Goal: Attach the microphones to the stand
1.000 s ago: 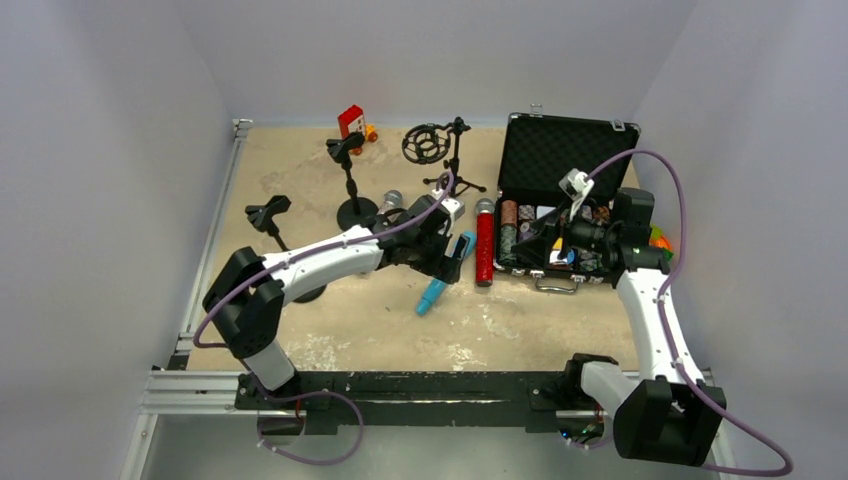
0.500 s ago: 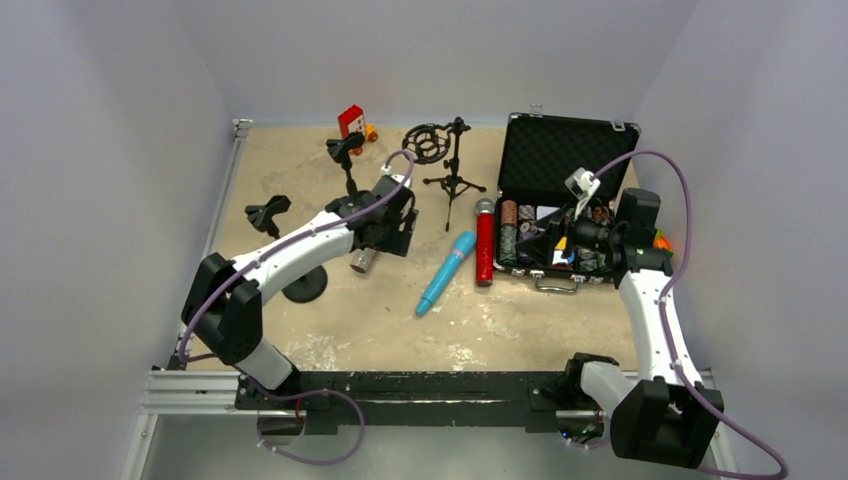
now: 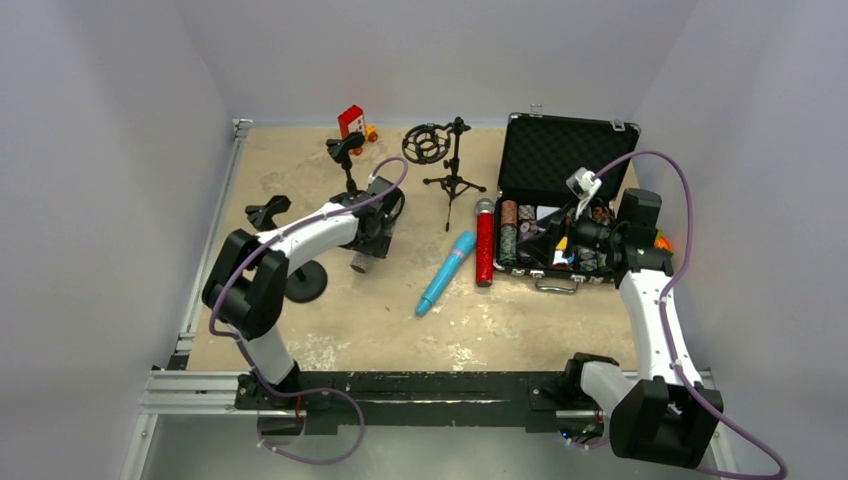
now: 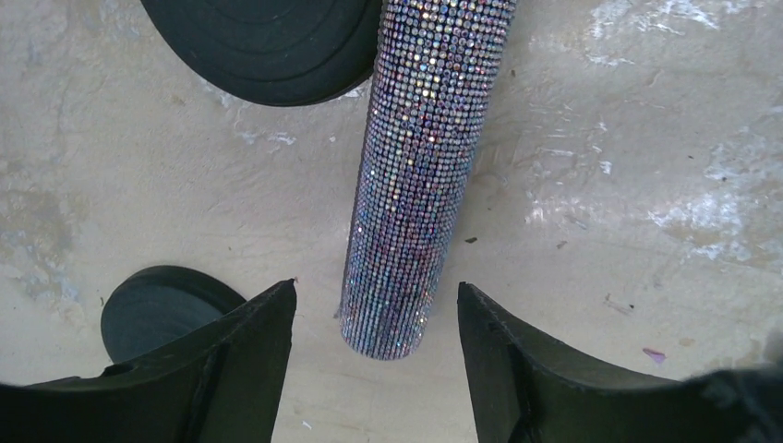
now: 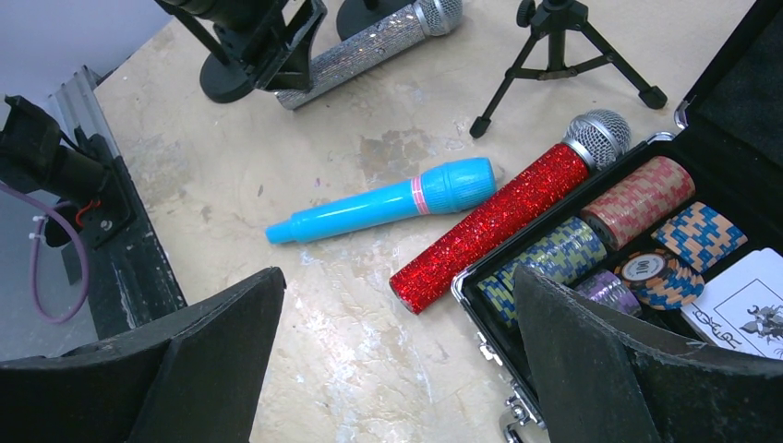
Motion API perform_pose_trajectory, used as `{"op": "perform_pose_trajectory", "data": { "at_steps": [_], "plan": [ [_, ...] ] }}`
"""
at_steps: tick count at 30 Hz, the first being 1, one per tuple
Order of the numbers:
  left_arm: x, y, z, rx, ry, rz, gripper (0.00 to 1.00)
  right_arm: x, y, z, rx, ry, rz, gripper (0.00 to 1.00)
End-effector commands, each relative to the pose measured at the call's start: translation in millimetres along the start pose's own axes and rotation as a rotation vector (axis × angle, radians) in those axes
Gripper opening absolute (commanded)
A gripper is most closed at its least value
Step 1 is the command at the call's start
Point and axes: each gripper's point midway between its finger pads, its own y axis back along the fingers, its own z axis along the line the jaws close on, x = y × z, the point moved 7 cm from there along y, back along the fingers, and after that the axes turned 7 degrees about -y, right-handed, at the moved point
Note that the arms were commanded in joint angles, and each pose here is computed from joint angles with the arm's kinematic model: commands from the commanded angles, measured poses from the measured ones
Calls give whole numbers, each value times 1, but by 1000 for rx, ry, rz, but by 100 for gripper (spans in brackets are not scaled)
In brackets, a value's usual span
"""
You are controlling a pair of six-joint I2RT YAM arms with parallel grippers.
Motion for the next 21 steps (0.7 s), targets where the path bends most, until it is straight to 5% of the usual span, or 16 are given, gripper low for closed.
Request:
{"op": "perform_pose_trajectory", "data": {
  "at_steps": [1,10,15,17,21],
  "plan": [
    [-4,-14,-7,66,-1,7,67,-8,2,3,-20,39,-27,99],
    [17,-40,-24,176,71,106,61,-8,4,3,-24,40,-33,99],
    [24,-42,-25,182,79,112,42,-9,5,3,-22,44,-39,99],
    [25,-39,-24,184,82,108,23,-8,6,4,-24,42,-40,99],
    [28,-18,-24,250,104,56,0,-6,7,8,-51,56,-37,99]
  ]
}}
